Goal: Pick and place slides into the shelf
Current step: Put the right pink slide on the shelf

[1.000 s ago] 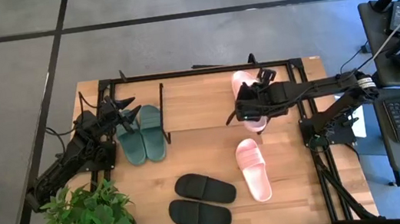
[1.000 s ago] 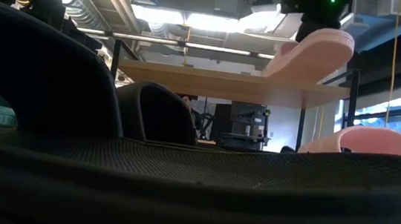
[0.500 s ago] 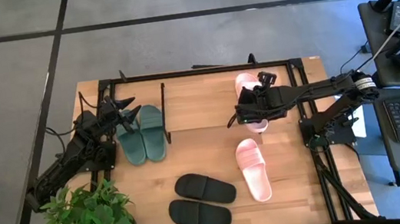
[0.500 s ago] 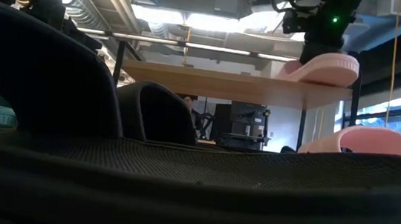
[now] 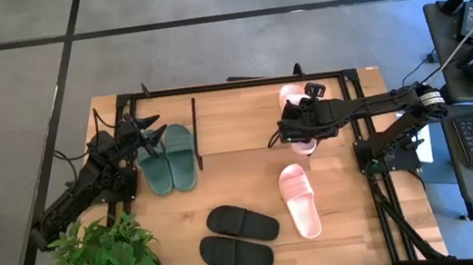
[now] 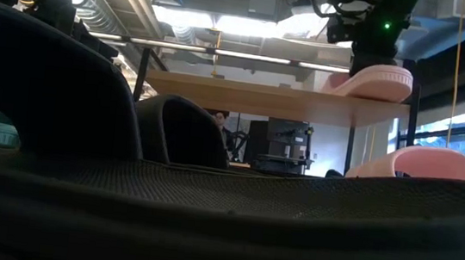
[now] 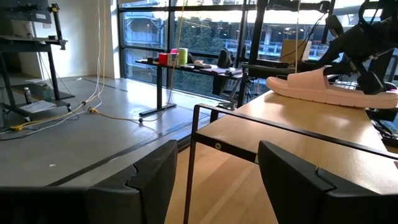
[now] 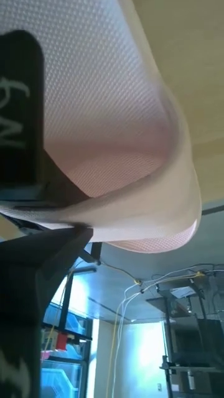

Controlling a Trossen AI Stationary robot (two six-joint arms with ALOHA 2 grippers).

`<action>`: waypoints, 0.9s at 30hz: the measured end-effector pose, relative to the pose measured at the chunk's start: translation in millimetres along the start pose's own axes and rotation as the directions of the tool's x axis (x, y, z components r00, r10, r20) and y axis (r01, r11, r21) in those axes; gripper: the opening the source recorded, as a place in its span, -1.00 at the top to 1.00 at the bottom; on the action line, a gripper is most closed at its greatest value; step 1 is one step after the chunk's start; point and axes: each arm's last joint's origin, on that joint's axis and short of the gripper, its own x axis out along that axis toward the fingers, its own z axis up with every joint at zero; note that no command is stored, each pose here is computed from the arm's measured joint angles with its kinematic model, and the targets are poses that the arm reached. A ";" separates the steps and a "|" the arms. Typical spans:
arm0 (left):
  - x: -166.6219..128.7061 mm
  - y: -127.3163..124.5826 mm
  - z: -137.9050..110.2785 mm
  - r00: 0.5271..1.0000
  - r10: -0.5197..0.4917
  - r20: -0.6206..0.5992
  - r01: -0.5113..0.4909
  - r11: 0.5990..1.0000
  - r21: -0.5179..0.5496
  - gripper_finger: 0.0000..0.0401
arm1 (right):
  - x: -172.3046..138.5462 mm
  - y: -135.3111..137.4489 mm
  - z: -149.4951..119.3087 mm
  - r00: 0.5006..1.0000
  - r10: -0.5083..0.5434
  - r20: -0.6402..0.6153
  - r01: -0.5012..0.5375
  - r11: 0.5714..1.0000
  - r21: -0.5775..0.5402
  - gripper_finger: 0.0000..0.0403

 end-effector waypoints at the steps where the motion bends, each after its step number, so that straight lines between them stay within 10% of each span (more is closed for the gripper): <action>1: 0.0 0.0 -0.1 1.000 0.000 0.000 0.000 1.000 0.000 -0.08 | 0.0 0.0 0.1 1.000 0.000 0.001 0.000 1.000 -0.012 0.71; 27: 0.0 0.0 -0.1 1.000 0.000 0.000 0.000 1.000 0.000 -0.08 | 0.0 0.3 1.5 1.000 0.003 0.011 0.000 0.978 -0.210 0.69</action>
